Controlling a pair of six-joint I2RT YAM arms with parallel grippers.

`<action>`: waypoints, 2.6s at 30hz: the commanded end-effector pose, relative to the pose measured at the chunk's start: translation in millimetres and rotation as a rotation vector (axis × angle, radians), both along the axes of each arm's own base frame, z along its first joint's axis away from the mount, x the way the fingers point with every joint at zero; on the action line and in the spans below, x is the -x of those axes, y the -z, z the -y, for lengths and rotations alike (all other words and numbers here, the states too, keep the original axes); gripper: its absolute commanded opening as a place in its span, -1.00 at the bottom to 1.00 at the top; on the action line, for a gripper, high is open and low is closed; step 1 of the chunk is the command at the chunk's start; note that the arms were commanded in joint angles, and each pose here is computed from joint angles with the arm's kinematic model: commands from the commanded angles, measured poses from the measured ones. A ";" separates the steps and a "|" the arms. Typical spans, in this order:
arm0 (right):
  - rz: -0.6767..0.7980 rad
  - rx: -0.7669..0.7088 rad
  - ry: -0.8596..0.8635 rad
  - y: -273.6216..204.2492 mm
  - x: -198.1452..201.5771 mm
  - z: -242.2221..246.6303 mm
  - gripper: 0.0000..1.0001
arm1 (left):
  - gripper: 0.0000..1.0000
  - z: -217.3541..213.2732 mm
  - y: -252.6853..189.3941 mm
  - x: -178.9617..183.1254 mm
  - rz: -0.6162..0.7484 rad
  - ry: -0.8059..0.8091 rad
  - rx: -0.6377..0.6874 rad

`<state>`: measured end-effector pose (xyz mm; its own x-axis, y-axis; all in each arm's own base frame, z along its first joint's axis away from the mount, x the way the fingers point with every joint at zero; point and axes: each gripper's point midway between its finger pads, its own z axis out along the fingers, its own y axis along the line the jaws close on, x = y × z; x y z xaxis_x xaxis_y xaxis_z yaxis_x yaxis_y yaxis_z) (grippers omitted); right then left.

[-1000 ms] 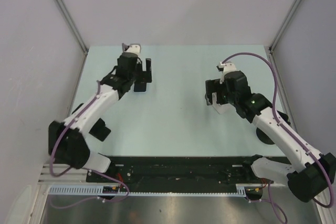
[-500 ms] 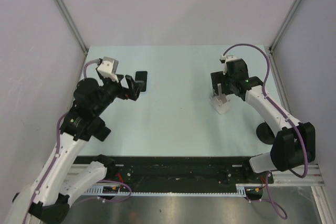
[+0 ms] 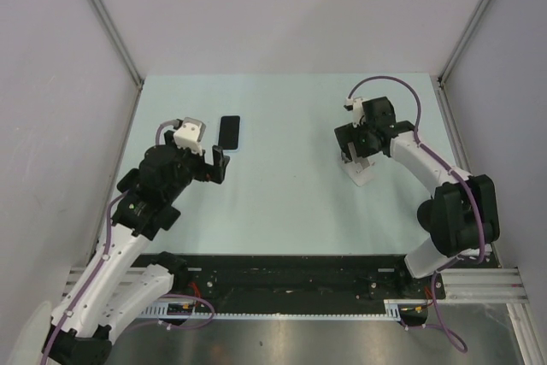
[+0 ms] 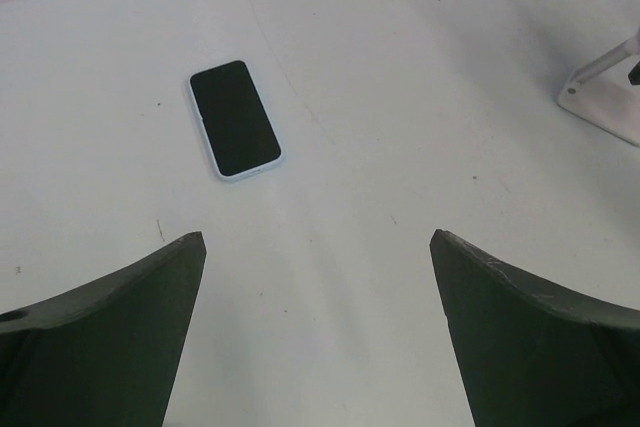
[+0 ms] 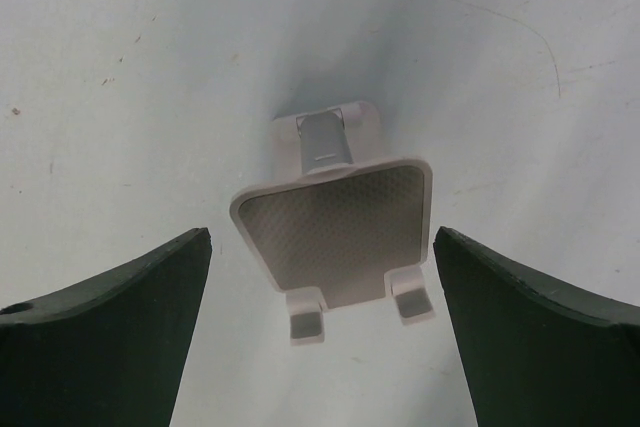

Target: Remove the phone from the phone stand

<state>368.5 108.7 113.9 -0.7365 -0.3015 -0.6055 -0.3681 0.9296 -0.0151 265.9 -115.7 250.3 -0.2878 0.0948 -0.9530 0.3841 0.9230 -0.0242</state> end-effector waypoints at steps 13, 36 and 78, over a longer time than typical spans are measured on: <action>0.103 0.010 -0.076 -11.1 -38.1 -2.5 0.69 | 1.00 -2.5 -16.6 -3.0 0.090 -0.020 -0.039; 0.281 0.140 0.196 -72.4 -148.1 144.1 -0.37 | 1.00 -2.7 3.0 -10.7 0.041 -0.038 -0.090; 0.141 0.030 0.503 -3.4 -164.0 220.9 0.47 | 1.00 -4.0 4.8 -11.2 0.036 -0.048 -0.090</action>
